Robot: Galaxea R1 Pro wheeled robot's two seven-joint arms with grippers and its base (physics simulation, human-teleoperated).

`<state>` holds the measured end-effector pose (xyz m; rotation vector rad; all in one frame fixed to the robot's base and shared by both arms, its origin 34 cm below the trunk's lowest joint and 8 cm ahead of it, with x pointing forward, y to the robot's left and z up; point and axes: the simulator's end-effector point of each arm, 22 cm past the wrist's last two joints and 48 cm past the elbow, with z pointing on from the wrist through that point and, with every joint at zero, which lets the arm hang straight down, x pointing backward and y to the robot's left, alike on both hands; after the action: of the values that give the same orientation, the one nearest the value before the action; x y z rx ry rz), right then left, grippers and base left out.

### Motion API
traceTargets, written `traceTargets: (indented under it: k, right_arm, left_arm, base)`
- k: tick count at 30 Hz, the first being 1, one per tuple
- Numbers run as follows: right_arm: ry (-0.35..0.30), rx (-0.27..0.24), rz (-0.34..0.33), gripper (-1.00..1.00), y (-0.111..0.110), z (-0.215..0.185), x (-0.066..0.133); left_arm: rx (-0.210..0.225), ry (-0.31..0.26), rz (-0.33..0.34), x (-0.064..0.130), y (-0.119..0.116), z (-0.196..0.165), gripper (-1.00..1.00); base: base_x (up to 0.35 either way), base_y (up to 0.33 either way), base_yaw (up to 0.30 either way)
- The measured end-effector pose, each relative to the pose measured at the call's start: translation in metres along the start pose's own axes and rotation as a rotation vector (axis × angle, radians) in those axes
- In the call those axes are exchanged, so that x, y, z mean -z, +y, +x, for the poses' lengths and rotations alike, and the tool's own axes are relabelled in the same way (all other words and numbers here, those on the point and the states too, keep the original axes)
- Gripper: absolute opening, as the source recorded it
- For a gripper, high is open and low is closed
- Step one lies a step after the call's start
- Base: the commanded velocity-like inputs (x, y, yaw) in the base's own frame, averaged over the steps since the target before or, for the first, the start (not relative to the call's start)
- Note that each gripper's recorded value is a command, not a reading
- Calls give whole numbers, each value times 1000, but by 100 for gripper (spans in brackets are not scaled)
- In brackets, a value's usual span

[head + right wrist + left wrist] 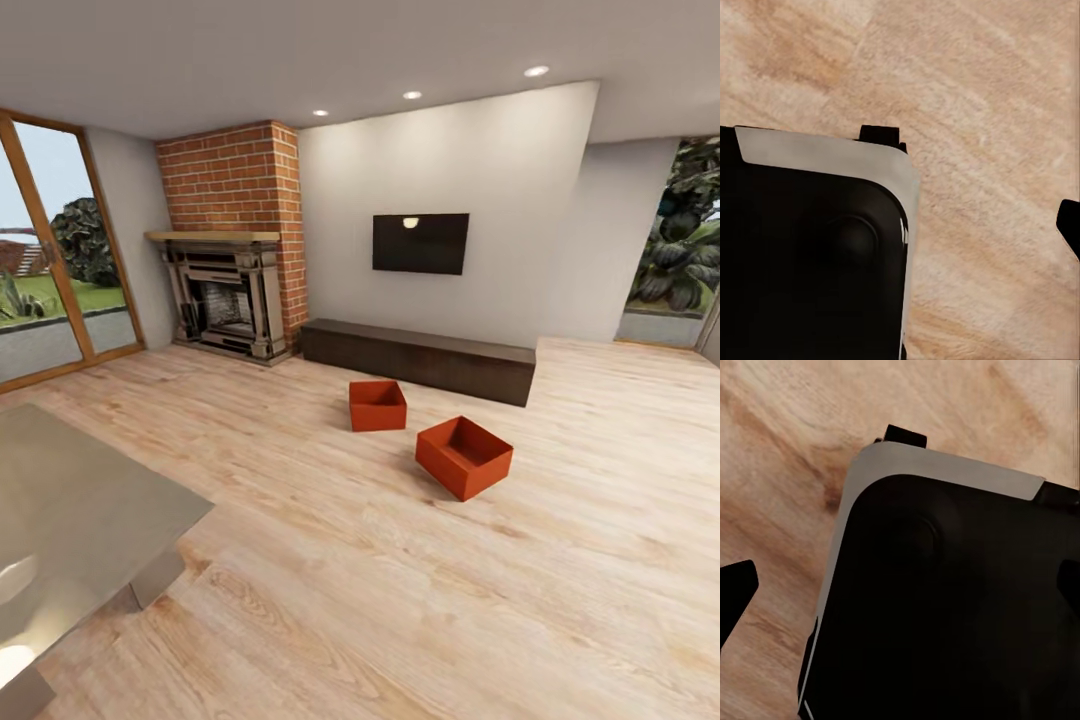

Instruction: Move the two storage containers from the living room to the garage. In the garage, place one container on the floor and stack the other container on top of it (either order is fine).

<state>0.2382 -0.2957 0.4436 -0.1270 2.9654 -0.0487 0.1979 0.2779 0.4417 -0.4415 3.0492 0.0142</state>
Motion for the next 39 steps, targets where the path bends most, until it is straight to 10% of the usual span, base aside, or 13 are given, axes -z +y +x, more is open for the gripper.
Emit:
traceTargets:
  k: [39]
  right_arm:
    - [0, 3, 0, 100, 0, 0, 0]
  left_arm:
    - [-1, 0, 2, 0, -1, 0, 100]
  base:
    - [323, 0, 0]
